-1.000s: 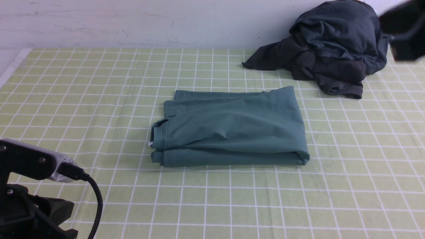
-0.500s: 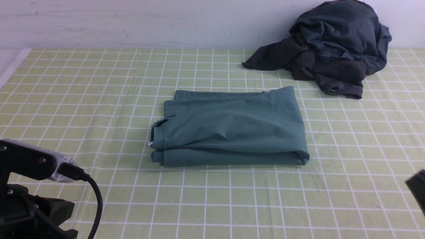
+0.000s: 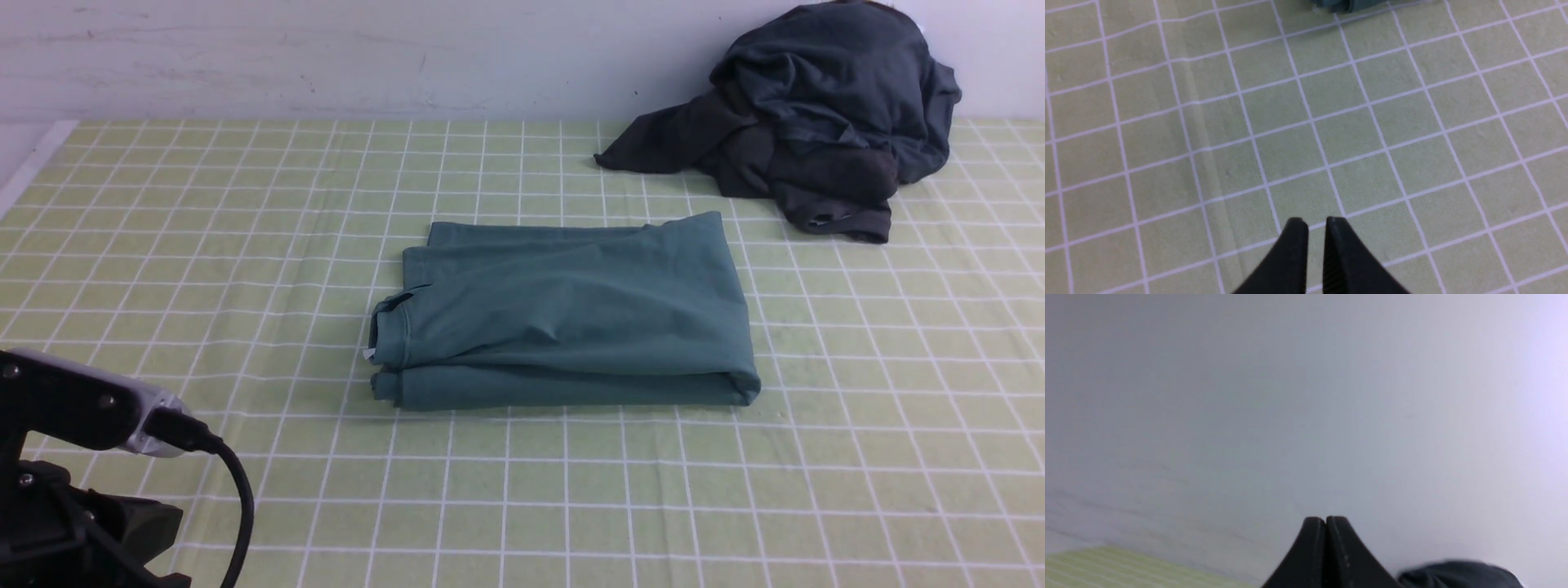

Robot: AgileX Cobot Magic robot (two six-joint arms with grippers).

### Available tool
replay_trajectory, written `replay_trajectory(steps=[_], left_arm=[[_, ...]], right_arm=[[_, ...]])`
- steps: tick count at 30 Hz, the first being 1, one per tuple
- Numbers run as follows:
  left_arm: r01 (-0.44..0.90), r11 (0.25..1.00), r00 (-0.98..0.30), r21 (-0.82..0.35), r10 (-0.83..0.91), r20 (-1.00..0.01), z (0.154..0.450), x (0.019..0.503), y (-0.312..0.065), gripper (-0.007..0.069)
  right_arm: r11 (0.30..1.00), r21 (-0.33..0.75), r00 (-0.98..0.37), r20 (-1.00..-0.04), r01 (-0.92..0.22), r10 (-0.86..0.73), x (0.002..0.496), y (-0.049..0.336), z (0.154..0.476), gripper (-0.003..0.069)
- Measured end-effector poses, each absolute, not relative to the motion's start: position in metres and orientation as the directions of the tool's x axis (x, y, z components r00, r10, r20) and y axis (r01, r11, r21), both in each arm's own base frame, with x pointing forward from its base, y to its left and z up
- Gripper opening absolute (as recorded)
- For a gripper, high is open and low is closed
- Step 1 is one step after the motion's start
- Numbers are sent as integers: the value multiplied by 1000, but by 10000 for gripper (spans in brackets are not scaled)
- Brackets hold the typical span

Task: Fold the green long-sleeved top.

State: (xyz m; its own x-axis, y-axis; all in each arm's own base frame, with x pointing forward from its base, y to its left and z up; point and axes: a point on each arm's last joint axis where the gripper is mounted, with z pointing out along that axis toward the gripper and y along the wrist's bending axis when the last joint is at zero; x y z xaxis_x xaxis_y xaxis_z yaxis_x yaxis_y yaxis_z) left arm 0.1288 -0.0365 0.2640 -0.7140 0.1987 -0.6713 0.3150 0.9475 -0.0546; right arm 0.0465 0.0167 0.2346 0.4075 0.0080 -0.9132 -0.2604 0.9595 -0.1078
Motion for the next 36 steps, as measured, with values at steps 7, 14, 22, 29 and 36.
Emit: replay_trajectory(steps=[7, 14, 22, 29, 36], left_arm=[[315, 948, -714, -55, 199, -671, 264, 129, -36, 51], [315, 948, -714, -55, 199, -671, 264, 129, -36, 51], [315, 948, -714, -54, 199, -671, 264, 129, -36, 51], [315, 948, -714, -54, 199, -671, 264, 129, -36, 51], [315, 948, -714, -54, 199, -671, 264, 129, -36, 51]], right_arm=[[1000, -11, 134, -991, 8, -12, 56, 0, 211, -13], [996, 58, -131, -989, 64, 65, 56, -2, 186, -13], [999, 46, -187, -981, -6, 44, 55, 3, 182, -13], [999, 48, -189, -981, -24, 42, 55, 4, 182, -13], [999, -37, -190, -981, -18, -39, 55, 2, 182, -13]])
